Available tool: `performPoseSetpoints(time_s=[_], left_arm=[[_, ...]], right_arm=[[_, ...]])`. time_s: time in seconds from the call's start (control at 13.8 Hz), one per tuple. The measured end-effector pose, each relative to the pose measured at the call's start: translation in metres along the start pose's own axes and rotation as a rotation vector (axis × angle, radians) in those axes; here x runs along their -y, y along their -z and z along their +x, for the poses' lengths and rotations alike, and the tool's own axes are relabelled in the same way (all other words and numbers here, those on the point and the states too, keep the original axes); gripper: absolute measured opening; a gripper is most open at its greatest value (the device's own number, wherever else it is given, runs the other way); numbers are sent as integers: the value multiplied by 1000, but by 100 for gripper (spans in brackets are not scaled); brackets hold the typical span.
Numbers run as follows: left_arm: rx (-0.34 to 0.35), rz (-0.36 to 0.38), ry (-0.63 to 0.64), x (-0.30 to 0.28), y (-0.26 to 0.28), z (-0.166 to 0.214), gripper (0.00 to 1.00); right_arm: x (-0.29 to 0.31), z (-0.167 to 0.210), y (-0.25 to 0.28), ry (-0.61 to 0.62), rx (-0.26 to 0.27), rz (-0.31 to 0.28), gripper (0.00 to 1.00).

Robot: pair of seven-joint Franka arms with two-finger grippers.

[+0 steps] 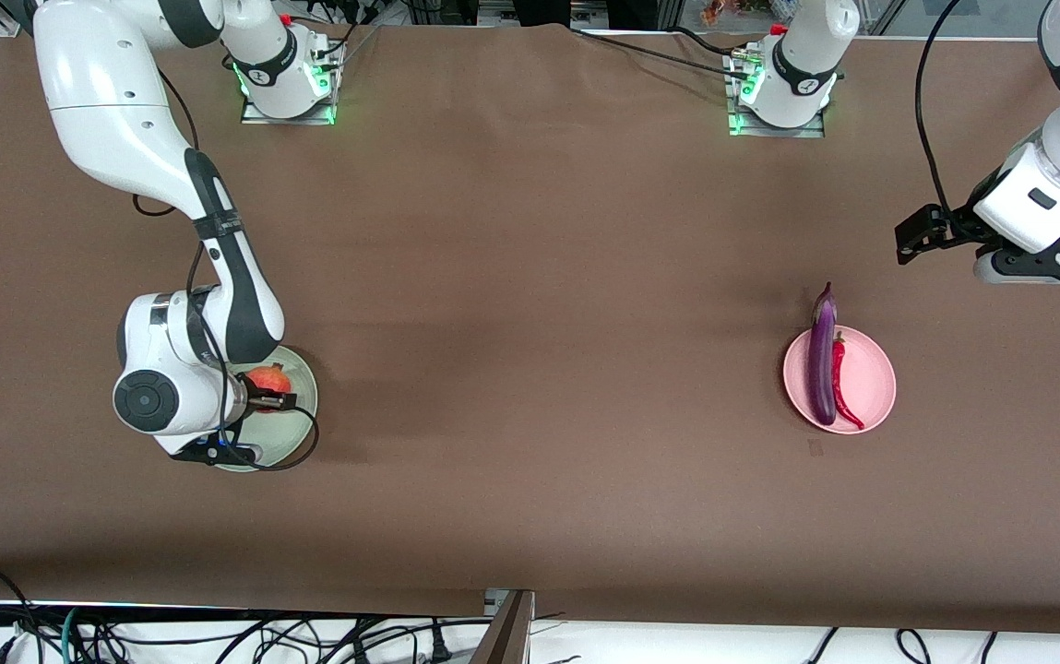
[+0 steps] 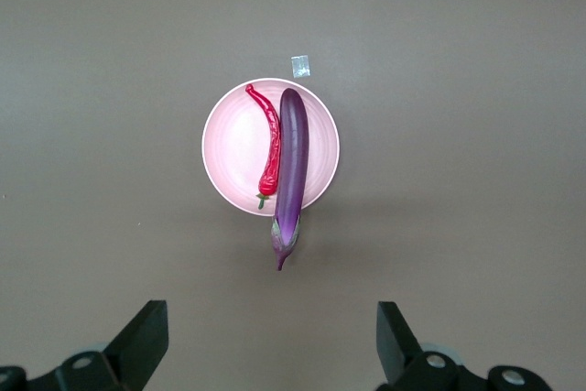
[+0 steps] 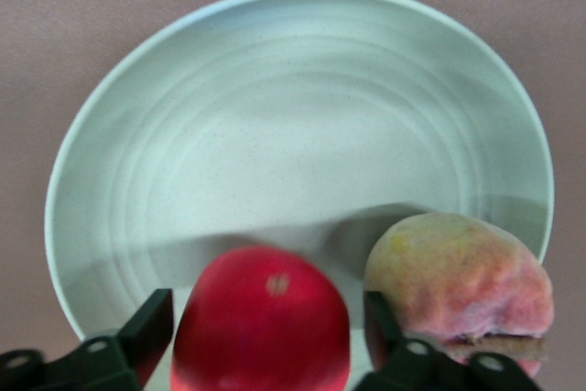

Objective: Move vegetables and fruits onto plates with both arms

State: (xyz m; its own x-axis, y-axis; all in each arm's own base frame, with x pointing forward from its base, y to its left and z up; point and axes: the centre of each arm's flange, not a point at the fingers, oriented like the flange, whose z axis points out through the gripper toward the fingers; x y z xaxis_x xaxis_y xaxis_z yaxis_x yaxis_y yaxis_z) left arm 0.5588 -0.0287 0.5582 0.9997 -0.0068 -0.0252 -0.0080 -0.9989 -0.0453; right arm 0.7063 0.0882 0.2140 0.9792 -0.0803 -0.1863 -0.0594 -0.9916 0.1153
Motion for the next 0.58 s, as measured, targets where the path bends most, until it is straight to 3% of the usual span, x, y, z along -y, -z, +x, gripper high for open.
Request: performPoseSetpoints(time_s=[0.07, 0.29, 0.58], left_arm=[[0, 0, 2, 1, 0, 0, 100], [7, 0, 4, 2, -1, -1, 100], [16, 0, 13, 7, -2, -1, 100]], right_arm=[[0, -1, 5, 5, -2, 1, 100], [-1, -10, 54, 22, 9, 2, 100], [-17, -38, 160, 126, -48, 16, 100]])
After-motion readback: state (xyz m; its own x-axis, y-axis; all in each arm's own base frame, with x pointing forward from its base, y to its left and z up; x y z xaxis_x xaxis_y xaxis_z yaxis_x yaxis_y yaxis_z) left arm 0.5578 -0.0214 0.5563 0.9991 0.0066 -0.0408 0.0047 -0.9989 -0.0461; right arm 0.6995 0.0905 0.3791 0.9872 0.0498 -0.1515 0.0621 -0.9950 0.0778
